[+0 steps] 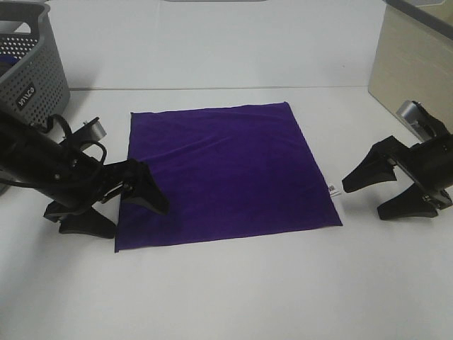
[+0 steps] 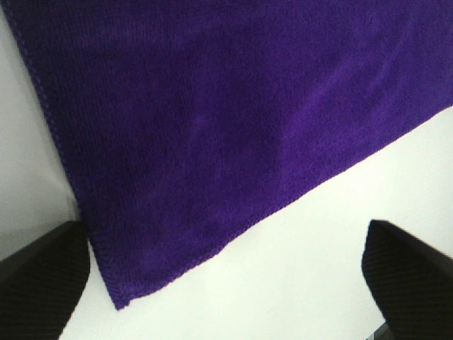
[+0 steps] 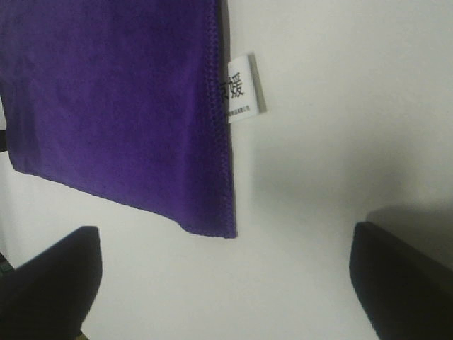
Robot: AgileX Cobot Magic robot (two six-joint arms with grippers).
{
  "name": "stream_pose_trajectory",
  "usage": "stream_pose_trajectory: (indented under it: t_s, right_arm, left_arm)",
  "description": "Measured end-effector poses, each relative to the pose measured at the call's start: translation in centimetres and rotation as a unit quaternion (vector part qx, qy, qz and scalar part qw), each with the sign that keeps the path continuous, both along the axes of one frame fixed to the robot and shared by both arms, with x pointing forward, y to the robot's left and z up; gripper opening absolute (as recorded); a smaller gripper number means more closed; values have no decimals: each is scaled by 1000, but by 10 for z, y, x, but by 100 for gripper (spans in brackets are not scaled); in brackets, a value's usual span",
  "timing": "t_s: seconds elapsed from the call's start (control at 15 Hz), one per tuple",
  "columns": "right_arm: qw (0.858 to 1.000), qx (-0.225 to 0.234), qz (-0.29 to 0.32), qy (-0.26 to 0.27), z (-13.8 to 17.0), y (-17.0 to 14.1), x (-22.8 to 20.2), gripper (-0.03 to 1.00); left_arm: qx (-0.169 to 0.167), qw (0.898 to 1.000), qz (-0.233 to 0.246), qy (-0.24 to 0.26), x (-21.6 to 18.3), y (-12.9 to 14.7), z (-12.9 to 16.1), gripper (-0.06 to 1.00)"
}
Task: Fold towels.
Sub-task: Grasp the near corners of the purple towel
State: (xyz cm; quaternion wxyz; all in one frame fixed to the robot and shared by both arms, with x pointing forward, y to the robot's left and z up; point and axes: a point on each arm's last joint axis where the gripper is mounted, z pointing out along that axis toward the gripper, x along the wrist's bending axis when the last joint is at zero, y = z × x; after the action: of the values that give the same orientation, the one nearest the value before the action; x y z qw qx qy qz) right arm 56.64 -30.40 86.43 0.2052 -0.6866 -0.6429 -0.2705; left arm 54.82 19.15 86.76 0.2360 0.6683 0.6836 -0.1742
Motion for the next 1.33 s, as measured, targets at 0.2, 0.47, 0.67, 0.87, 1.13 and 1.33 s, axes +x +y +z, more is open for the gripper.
stream_pose_trajectory:
  t_s: [0.2, 0.47, 0.67, 0.87, 1.13, 1.33]
  right_arm:
    - [1000, -10, 27, -3, -2, 25, 2, 92]
    - [994, -88, 55, -13, -2, 60, 4, 85]
    - [988, -127, 79, -34, -2, 80, 6, 78]
    - [988, -129, 86, -13, -8, 89, 19, 68]
    - [987, -111, 119, 10, -15, 111, 26, 47]
    - [985, -106, 128, 40, -21, 115, 24, 8]
  left_arm:
    - [0, 1000, 0, 1, 0, 0, -1, 98]
    - [-1, 1000, 0, 1, 0, 0, -1, 97]
    - [-6, 1000, 8, 11, 4, -2, -3, 97]
    - [-15, 999, -17, 23, 14, -18, -6, 95]
    - [18, 996, -80, 33, 34, -54, -6, 81]
    - [51, 994, -96, 28, 49, -67, -9, 34]
